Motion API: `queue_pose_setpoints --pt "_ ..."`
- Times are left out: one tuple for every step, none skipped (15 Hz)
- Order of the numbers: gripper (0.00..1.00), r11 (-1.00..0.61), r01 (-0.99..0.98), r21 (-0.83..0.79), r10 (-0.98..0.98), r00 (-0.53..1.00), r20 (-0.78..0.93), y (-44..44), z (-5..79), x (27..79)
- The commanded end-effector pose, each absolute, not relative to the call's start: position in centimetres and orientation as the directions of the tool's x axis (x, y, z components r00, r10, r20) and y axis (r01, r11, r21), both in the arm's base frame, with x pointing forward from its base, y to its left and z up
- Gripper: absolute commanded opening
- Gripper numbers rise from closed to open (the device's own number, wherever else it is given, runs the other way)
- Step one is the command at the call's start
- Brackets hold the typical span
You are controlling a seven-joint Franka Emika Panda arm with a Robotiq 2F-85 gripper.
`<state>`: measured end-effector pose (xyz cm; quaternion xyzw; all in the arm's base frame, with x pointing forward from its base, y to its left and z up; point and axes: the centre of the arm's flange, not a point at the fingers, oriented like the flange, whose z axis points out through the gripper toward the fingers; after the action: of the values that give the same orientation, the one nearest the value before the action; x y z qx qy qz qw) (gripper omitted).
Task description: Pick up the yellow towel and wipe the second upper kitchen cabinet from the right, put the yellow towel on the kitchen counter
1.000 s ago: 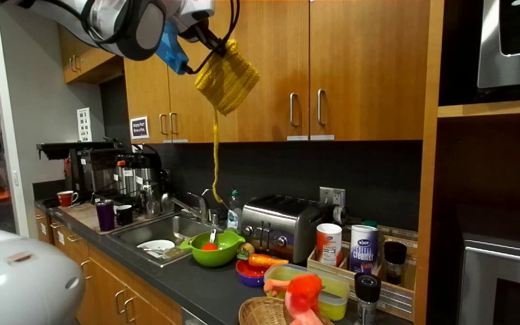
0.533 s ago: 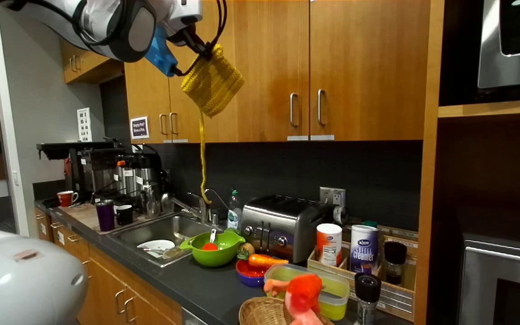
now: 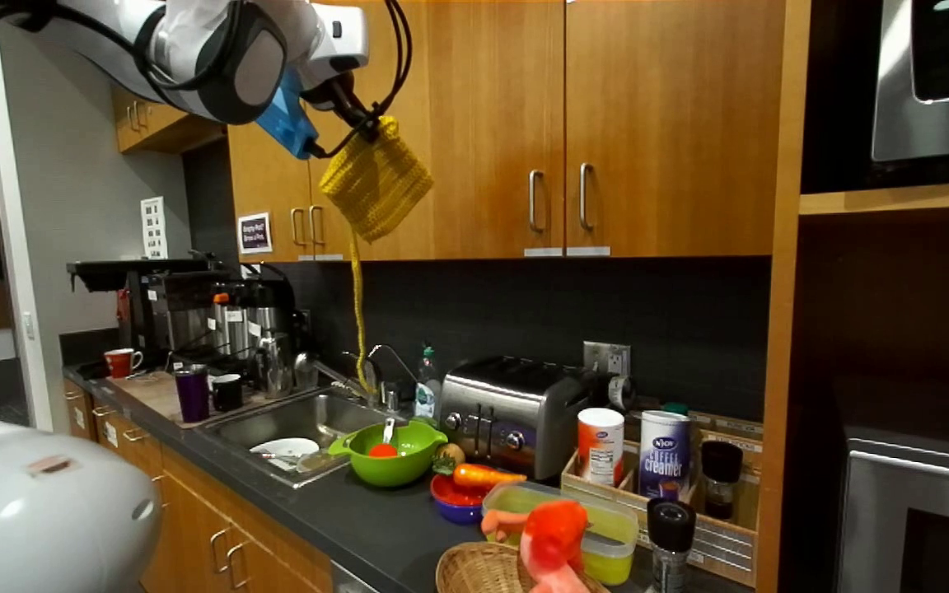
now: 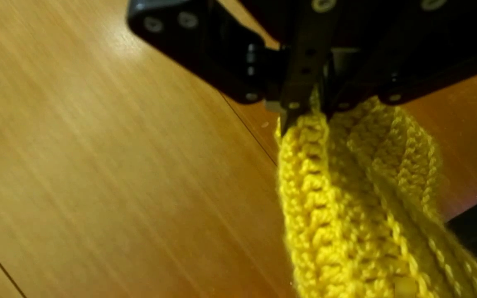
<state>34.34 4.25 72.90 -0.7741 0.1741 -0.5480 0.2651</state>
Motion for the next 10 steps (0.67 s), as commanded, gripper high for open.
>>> queue_pose_setpoints --pt "0.02 -0.816 0.029 -0.578 -0.528 0.371 0.764 5.1 72.8 34.2" --pt "0.02 -0.816 0.032 -0.577 -0.526 0.372 0.765 5.2 72.9 34.2" --pt "0.02 -0.816 0.032 -0.577 -0.526 0.371 0.765 5.2 73.0 34.3" --pt "0.02 -0.815 0.033 -0.578 -0.528 0.365 0.766 5.2 73.2 34.3" --pt "0.02 -0.812 0.032 -0.582 -0.535 0.357 0.766 4.9 73.5 34.4" --pt "0.02 -0.810 0.032 -0.585 -0.539 0.351 0.765 4.8 73.9 34.5" --pt "0.02 -0.808 0.033 -0.589 -0.544 0.342 0.766 4.5 74.4 34.4" --pt "0.02 -0.805 0.036 -0.592 -0.549 0.333 0.767 4.4 74.8 34.4" --pt "0.02 -0.803 0.037 -0.595 -0.553 0.325 0.767 4.2 75.2 34.4" --pt "0.02 -0.801 0.041 -0.597 -0.557 0.316 0.768 4.0 75.7 34.3"
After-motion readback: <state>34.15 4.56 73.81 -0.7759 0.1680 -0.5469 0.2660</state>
